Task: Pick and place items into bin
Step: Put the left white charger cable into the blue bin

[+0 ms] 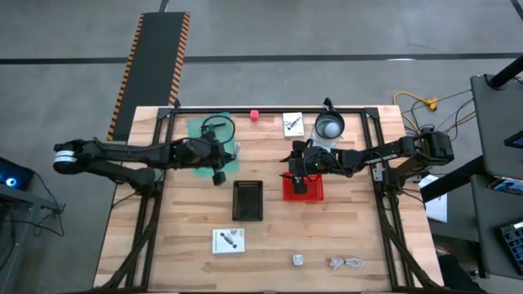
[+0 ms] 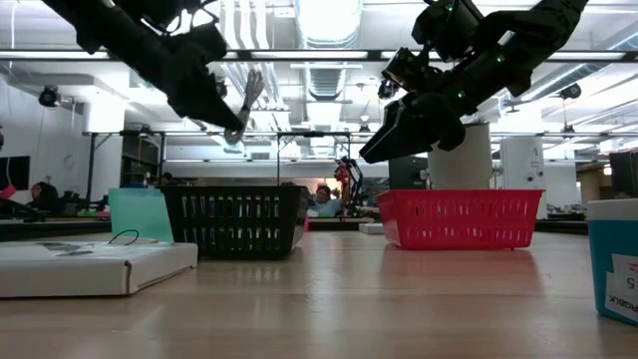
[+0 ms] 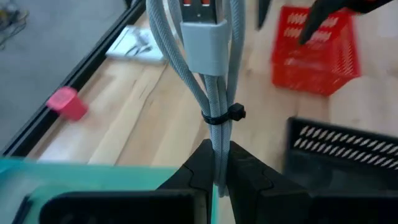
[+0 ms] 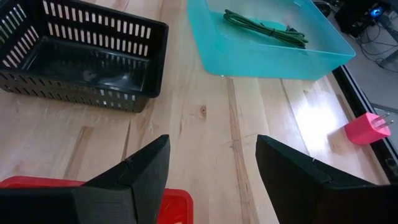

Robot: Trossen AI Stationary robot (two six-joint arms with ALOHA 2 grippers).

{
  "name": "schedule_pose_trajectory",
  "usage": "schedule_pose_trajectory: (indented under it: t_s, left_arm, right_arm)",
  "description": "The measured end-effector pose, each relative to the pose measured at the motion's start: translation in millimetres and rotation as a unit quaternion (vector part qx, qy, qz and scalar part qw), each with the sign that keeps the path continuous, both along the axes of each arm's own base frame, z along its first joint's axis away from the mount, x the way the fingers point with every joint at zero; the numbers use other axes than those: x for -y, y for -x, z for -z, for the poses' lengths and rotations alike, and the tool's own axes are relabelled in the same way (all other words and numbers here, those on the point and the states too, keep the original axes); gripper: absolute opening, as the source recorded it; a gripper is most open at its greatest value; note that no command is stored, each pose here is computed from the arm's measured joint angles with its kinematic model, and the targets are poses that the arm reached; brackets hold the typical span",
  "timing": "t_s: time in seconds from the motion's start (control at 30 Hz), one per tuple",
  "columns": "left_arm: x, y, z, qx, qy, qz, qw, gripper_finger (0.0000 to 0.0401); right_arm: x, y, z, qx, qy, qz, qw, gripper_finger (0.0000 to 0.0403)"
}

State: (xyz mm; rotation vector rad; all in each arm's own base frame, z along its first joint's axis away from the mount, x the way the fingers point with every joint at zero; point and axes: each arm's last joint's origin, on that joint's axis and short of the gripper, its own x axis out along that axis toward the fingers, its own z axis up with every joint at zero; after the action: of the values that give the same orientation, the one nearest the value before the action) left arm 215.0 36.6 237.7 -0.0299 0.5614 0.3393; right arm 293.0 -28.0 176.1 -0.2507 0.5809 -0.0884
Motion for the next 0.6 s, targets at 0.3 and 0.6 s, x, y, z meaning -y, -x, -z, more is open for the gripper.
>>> schedule_pose_trajectory:
  t_s: [0.3,0.6]
  left_arm:
    - [-30,7,10,-0.040,0.018,-0.073,0.996,0.0013]
    - [-67,14,27,-0.058,0.126,-0.233,0.962,0.0013]
  right_arm:
    - [0,0,0,0.004,-0.010,0.007,1.000,0.0224]
    - [0,0,0,0.006,-0.025,0.017,1.000,0.0224]
